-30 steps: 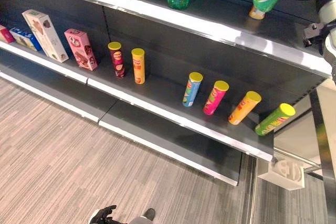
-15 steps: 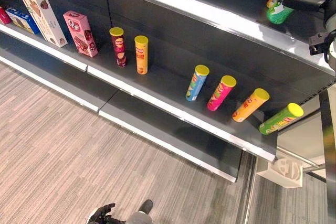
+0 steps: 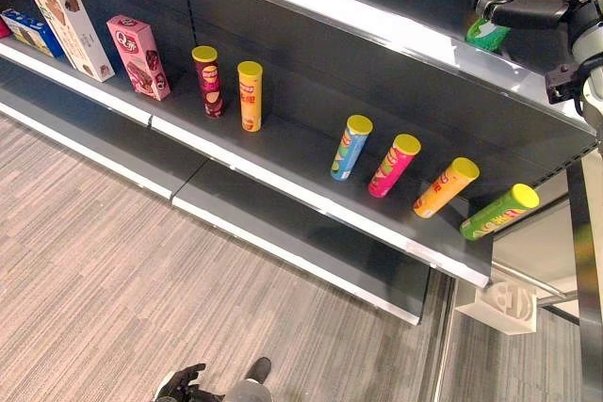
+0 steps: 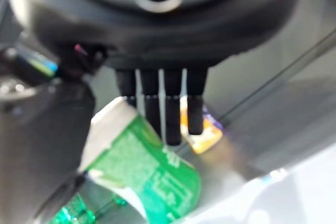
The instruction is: Put the goods on the table back onto the shelves and tidy them up.
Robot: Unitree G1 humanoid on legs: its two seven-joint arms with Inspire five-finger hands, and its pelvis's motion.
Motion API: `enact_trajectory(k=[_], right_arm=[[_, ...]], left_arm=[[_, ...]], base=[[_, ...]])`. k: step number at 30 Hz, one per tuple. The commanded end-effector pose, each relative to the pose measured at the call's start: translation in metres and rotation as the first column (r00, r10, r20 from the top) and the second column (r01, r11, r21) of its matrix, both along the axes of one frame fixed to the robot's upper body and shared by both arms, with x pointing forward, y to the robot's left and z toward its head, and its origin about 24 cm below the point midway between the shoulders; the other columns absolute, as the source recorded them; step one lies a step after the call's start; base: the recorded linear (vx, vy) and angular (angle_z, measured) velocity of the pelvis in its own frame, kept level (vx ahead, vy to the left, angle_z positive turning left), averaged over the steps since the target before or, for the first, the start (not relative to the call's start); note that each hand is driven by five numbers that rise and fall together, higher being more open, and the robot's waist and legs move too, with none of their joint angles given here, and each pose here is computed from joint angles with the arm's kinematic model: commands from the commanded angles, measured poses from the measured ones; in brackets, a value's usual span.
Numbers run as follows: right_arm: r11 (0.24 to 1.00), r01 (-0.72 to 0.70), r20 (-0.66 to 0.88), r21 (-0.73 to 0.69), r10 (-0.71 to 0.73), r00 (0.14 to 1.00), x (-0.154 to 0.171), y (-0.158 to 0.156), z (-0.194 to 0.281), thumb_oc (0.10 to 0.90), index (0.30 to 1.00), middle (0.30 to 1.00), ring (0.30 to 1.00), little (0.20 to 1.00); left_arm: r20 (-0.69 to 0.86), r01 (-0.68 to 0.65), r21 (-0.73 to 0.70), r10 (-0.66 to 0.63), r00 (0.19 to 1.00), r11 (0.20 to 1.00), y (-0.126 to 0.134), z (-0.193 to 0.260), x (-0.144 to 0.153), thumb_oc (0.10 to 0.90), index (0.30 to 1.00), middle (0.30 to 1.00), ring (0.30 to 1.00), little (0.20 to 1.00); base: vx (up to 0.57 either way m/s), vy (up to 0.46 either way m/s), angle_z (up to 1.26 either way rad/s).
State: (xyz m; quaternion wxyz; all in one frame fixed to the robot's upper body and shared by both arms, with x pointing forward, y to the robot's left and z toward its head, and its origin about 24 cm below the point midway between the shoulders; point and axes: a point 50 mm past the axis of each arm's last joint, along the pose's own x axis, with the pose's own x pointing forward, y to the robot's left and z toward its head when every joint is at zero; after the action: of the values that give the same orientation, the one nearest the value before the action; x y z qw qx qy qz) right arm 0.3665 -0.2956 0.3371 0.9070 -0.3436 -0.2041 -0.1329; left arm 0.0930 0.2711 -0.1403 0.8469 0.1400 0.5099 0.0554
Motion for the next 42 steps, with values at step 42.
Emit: enact_trajectory(k=[42], right_arm=[[0.981,-0.183,0.319,0.066,0.153,0.935,-0.118,-0.026,-0.027,0.800,0.900,0.900,0.900,0.900]], left_arm=[[0.123,0.043,0.016,-0.044,0.991,0.999,0.009,0.019,0.021,0.800,0.900,0.900,0.900,0.900]], base=[[-0.04,-0.027,-0.65]])
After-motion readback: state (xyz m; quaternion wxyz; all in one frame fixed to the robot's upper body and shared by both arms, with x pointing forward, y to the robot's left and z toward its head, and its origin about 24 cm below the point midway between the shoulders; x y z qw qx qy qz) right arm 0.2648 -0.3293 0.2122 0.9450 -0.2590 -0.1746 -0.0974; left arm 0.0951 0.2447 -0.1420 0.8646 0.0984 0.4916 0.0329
